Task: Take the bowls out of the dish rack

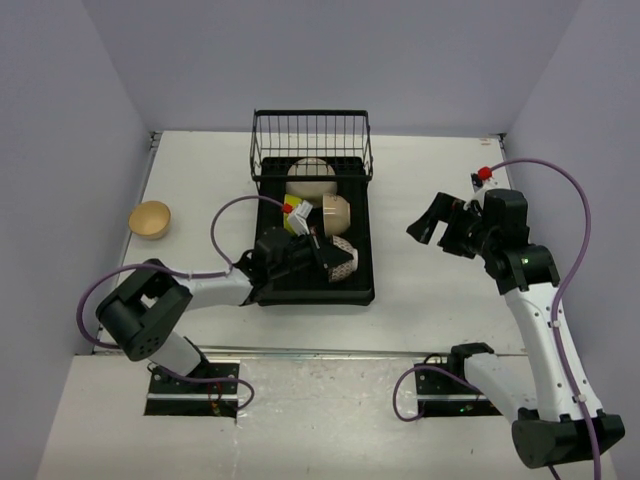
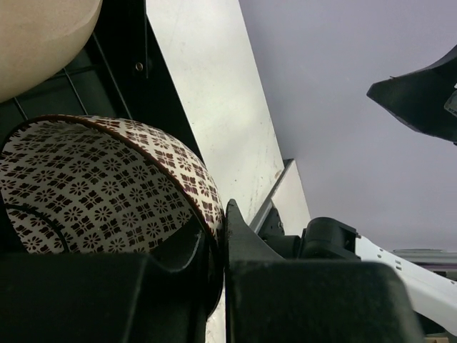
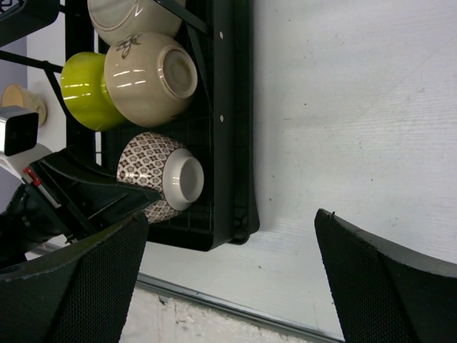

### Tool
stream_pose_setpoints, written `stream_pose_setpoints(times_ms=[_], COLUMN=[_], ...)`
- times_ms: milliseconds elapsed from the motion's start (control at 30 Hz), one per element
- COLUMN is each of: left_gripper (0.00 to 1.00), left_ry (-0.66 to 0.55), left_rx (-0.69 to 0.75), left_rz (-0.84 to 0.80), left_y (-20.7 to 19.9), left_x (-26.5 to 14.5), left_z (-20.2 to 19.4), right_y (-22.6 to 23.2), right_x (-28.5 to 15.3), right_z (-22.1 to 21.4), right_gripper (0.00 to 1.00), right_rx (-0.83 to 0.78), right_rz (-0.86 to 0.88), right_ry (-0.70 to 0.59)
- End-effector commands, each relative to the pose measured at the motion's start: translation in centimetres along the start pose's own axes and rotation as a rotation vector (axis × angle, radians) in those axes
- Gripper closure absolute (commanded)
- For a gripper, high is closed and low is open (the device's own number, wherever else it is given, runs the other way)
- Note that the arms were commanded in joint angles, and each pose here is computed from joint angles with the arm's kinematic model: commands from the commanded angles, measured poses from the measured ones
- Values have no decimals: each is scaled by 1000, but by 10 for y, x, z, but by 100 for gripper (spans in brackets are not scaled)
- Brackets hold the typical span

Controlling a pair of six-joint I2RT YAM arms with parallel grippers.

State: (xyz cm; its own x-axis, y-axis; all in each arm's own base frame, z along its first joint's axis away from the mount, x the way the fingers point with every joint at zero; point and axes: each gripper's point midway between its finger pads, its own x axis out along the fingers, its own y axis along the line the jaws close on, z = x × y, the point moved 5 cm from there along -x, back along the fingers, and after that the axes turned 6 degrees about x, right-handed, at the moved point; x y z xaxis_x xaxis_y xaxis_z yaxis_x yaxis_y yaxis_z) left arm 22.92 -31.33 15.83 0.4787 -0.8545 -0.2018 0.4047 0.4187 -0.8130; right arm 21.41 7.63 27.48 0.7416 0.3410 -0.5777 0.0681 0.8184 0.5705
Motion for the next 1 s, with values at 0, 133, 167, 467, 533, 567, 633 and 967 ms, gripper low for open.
stream_pose_setpoints(times_ms=[0,133,167,467,533,567,633,967], left_gripper=[100,100,100,100,100,100,100,100], left_ry=[-69,-73,-77,-147,-163,-186,-181,-231], left_rx=[21,1,-3,-93,-113,-103,-133,-135], left_rz=[-94,-123,-137,-342,-404,-456,-478,-589], left_y=[-20,-18,-19,-26,-30,-37,-37,-58], left_x=[-1,-8,-9,-29,-31,-34,-33,-40], left_z=[11,6,5,-2,-2,2,0,15], right_y=[5,4,3,1,1,0,-1,-4], right_x=[-9,-10,-10,-9,-9,-9,-9,-8], right_z=[4,3,3,-2,-3,-3,-5,-9], right_gripper=[1,1,1,1,1,1,1,1], right_rx=[-33,-43,-44,-47,-47,-48,-51,-53], right_rz=[21,15,14,13,14,11,9,8], right_ry=[-26,-26,-27,-7,-4,-4,0,8])
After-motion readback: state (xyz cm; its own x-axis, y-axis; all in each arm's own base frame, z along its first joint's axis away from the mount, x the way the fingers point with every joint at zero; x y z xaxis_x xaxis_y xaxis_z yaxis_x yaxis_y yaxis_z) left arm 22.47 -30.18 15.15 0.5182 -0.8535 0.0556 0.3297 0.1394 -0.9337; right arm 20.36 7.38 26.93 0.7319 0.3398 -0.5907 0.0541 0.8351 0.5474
